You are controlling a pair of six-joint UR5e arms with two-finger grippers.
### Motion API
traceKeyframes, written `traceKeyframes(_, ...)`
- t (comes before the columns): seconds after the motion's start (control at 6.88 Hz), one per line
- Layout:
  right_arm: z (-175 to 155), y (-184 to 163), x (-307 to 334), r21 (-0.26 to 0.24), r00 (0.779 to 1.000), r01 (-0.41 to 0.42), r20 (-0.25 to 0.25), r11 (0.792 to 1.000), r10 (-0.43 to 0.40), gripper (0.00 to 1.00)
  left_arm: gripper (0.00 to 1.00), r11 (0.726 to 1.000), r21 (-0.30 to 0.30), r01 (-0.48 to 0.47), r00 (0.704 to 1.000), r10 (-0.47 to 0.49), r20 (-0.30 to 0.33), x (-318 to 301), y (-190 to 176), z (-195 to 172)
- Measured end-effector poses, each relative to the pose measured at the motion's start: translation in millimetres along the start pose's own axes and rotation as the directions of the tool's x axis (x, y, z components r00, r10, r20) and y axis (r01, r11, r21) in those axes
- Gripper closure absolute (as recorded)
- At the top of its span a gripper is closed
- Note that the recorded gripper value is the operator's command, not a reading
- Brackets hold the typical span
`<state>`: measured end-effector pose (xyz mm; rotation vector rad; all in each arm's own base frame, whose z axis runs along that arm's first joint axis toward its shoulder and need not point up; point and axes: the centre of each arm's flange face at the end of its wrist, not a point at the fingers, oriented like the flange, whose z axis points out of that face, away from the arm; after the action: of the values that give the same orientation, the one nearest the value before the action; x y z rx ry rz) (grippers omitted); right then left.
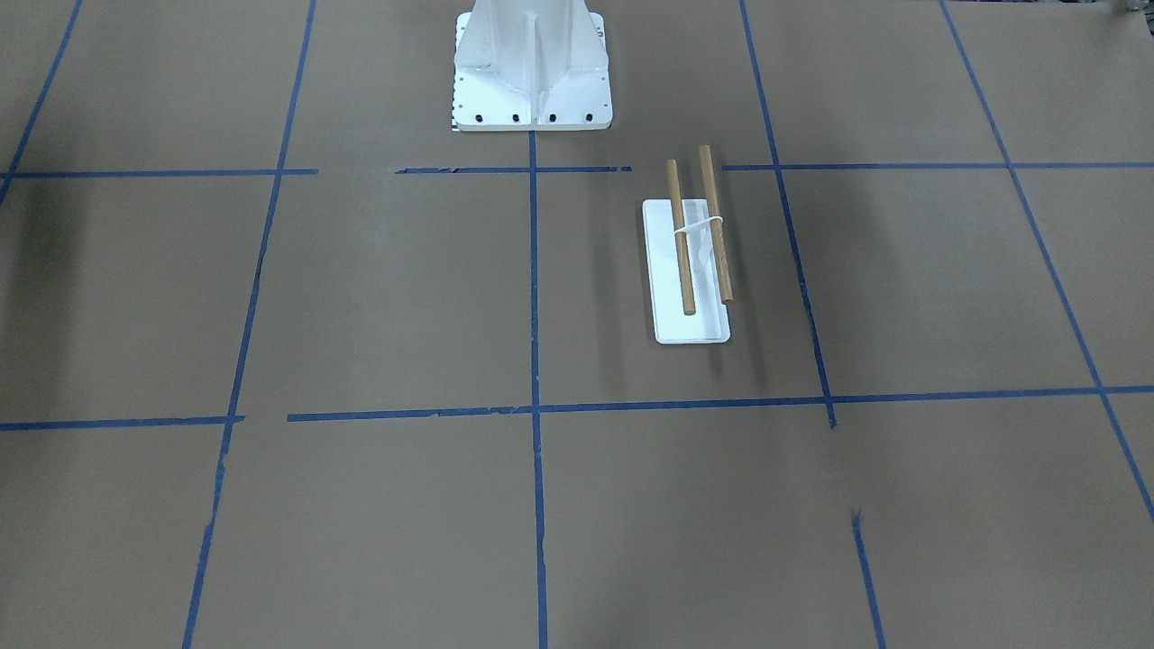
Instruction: Hang towel on rack
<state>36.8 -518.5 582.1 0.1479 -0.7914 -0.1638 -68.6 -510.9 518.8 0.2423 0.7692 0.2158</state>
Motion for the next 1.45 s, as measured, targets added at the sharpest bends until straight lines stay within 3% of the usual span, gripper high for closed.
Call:
traceKeyframes(0.44, 37.1, 47.1, 10.0, -0.001, 0.999, 0.033, 0.014, 0.999, -0.033, 0.0, 0.0, 1.0, 0.019, -0.008, 0.997, 0.009, -0.076, 9.7, -3.8, 0.0)
traceKeyframes(0.73, 62.6, 82.1, 31.3, 0.027, 0.999, 0.047, 0.018, 0.999, -0.047, 0.13, 0.0, 0.998, 0.045, -0.034, 0.995, 0.038, -0.092, 5.5, -5.7, 8.3)
traceKeyframes(0.87, 87.8, 98.0, 57.5, 0.003, 1.0, 0.022, 0.007, 1.0, -0.022, 0.22, 0.0, 0.998, 0.05, -0.04, 0.995, 0.045, -0.093, 4.0, -5.5, 10.5)
traceKeyframes(1.16, 132.4, 85.2, 106.1, -0.044, 1.0, -0.018, -0.003, 0.999, 0.018, 0.26, 0.0, 0.997, 0.054, -0.046, 0.994, 0.051, -0.093, 0.9, -5.4, 13.9)
traceKeyframes(1.45, 150.6, 80.6, 153.6, -0.079, 0.998, -0.054, -0.013, 0.995, 0.054, 0.27, 0.0, 0.997, 0.062, -0.054, 0.994, 0.06, -0.091, 0.6, -6.1, 14.5)
